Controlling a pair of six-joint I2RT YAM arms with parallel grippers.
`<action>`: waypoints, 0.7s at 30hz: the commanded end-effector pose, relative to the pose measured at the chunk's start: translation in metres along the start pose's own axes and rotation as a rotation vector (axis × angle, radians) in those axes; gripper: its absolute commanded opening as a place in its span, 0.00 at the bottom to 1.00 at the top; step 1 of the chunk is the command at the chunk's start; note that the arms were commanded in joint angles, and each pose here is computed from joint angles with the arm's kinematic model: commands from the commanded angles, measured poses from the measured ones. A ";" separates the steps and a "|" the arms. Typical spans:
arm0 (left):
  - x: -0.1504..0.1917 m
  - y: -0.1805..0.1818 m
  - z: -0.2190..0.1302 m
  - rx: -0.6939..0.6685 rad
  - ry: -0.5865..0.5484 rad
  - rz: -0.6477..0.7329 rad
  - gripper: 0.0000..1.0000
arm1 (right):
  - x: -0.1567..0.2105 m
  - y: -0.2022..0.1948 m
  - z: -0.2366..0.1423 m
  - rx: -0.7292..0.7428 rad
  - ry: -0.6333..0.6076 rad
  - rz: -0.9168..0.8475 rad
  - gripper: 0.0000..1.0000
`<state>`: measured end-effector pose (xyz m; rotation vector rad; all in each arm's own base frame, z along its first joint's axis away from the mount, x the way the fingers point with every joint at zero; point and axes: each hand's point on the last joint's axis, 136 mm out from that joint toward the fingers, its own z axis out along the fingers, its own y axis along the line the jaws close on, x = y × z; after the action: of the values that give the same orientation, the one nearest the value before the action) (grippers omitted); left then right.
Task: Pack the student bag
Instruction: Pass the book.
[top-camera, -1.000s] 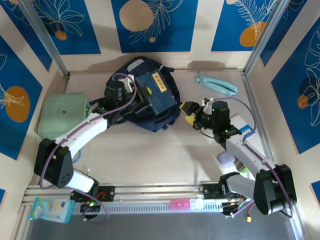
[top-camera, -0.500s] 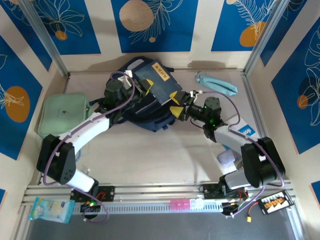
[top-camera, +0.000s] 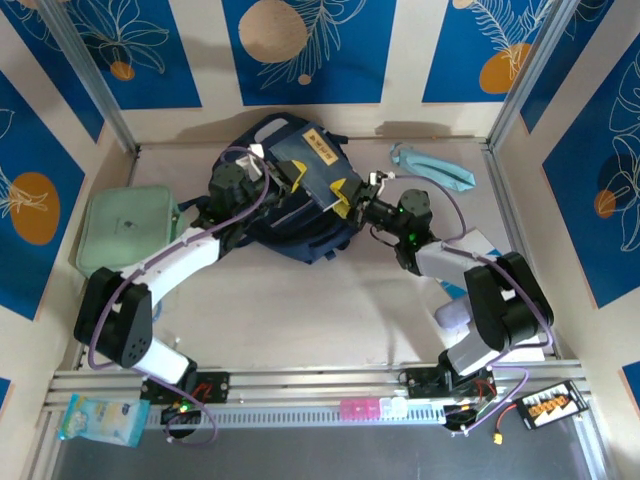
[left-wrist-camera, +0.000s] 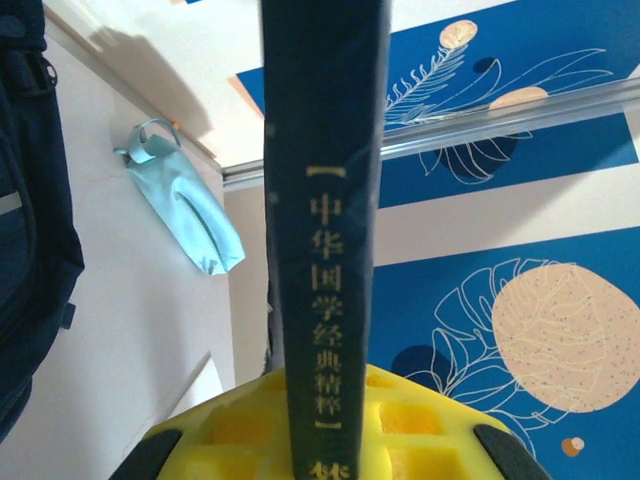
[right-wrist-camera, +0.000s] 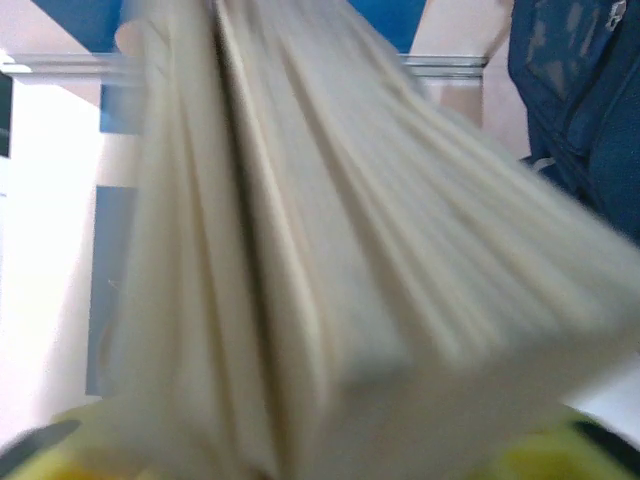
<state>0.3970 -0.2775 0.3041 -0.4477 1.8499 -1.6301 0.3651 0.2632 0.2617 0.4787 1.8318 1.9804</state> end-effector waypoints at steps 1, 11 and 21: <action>-0.003 -0.017 -0.001 0.080 -0.002 0.006 0.00 | -0.005 0.013 0.006 -0.046 -0.022 -0.021 0.31; 0.006 0.043 -0.017 -0.175 0.078 0.200 0.67 | -0.020 -0.011 -0.026 0.086 -0.088 -0.014 0.00; 0.026 0.108 -0.061 -0.658 0.498 0.814 1.00 | -0.037 -0.020 -0.108 0.426 -0.244 -0.224 0.00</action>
<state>0.3735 -0.2501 0.2314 0.1826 2.2994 -0.8880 0.3527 0.1712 0.2466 0.6215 1.9443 1.5394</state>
